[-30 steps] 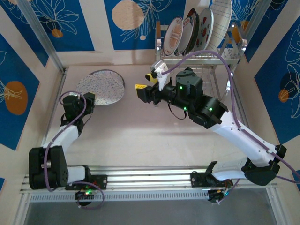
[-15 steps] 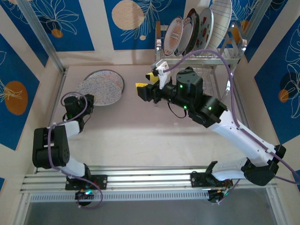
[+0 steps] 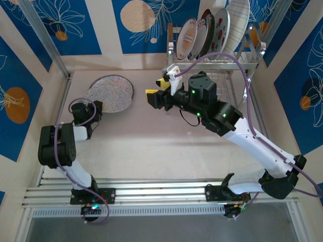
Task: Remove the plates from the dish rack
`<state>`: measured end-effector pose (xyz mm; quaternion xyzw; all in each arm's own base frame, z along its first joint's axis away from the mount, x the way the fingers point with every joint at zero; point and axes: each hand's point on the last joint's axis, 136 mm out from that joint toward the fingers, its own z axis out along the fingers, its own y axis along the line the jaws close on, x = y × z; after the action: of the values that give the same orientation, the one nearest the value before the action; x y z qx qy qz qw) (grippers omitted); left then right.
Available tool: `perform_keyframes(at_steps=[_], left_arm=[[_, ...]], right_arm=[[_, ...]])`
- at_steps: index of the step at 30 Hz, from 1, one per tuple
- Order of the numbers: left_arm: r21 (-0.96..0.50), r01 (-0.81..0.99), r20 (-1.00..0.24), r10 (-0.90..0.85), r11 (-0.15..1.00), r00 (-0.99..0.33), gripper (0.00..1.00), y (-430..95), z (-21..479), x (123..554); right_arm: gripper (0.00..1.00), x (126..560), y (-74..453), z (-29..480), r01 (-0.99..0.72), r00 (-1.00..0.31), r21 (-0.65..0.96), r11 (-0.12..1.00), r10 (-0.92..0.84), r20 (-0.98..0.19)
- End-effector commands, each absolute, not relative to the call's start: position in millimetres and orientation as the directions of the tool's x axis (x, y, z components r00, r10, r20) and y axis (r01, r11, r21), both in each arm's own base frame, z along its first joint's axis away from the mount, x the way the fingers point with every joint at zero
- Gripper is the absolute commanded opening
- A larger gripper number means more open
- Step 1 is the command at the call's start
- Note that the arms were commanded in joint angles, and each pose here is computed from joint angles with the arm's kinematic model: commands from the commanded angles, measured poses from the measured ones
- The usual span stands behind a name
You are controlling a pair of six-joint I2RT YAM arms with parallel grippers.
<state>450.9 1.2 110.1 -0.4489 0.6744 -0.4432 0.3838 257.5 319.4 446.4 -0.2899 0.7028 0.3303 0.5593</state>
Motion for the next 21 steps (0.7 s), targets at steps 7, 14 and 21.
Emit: perform_keyframes(at_steps=[7,14,21], left_arm=[[-0.967,-0.152,-0.151,-0.943,0.203,-0.297,0.23,8.6,133.8,476.4],[-0.959,-0.194,-0.142,-0.942,0.207,-0.303,0.42,9.8,123.2,477.9],[-0.942,-0.27,-0.113,-0.947,0.199,-0.301,0.53,12.6,114.6,474.7]], right_arm=[[0.62,258.3,316.8,451.0,-0.774,-0.217,0.156,0.614,-0.025,-0.976],[0.62,258.3,314.8,450.4,-0.77,-0.224,0.159,0.618,-0.027,-0.974],[0.62,258.9,313.8,449.4,-0.765,-0.23,0.163,0.624,-0.028,-0.973]])
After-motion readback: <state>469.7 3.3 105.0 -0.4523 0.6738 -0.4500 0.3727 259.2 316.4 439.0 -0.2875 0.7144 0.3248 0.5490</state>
